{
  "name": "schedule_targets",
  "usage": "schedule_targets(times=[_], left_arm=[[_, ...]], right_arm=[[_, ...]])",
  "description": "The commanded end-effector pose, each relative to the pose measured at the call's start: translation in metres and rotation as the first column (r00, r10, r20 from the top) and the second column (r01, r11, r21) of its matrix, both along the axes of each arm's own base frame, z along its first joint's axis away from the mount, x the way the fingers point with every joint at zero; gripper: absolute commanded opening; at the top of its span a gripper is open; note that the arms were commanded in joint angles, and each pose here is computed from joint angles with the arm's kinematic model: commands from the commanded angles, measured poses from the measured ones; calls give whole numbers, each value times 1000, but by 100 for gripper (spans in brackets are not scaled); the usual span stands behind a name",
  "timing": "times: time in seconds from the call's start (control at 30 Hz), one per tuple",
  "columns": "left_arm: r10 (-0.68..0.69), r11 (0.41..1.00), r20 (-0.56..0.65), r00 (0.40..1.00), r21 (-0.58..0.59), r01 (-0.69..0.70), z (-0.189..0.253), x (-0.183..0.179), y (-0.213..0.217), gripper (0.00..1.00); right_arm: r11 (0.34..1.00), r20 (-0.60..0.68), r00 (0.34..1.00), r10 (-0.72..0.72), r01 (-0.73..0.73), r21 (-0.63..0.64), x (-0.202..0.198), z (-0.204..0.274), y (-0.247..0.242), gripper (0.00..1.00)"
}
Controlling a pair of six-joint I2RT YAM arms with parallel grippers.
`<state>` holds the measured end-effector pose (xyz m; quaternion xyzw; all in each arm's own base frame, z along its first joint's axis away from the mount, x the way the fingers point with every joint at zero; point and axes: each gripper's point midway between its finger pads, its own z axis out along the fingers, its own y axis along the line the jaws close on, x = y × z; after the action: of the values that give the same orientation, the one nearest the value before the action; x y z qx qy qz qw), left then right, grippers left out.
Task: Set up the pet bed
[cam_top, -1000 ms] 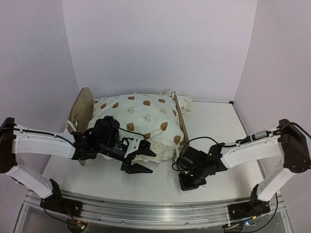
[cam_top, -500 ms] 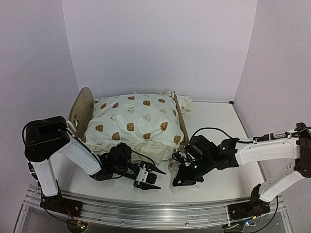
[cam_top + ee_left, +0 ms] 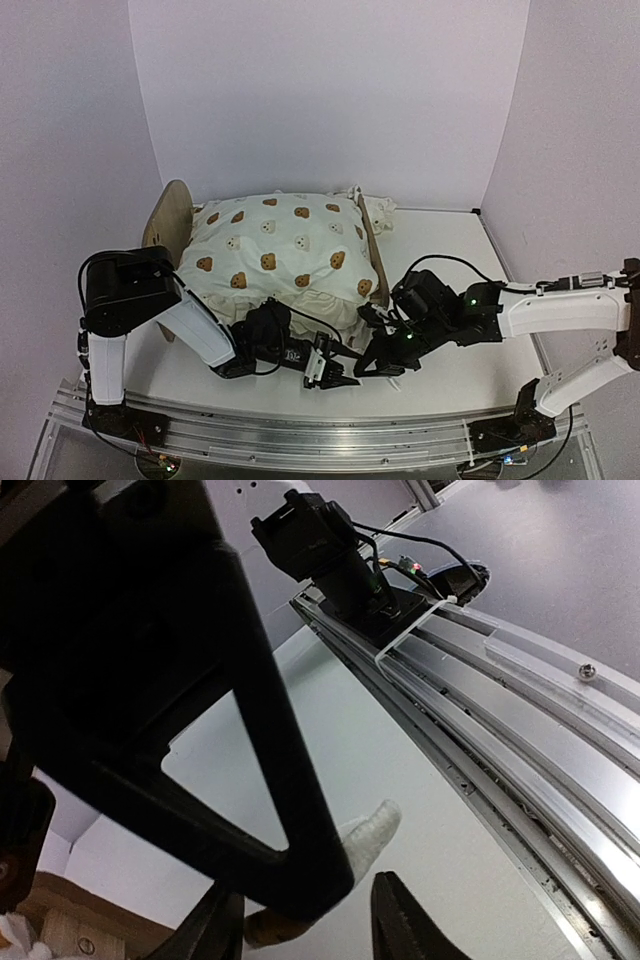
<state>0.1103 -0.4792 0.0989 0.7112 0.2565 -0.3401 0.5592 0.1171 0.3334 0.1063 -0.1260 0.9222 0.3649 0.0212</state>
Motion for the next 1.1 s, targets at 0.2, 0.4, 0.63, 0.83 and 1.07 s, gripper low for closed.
schedule_targets(times=[0.2, 0.4, 0.63, 0.83, 1.07], left_arm=[[56, 993, 10, 998, -101, -55, 30, 14, -16, 0], [103, 990, -11, 995, -97, -104, 32, 19, -12, 0], [125, 987, -7, 992, -99, -125, 36, 21, -7, 0], [128, 984, -23, 991, -122, -130, 50, 21, -6, 0], [145, 981, -28, 989, -122, -148, 54, 24, -6, 0]], right_arm=[[999, 2, 1000, -22, 22, 39, 4, 5, -8, 0], [992, -14, 993, -118, 117, -41, 12, -11, -38, 13], [915, 117, 958, -261, 284, -287, 9, -77, -129, 32], [969, 288, 946, -147, 196, -149, 33, -68, -102, 46], [999, 397, 918, 21, -4, -44, 30, -62, -76, 50]])
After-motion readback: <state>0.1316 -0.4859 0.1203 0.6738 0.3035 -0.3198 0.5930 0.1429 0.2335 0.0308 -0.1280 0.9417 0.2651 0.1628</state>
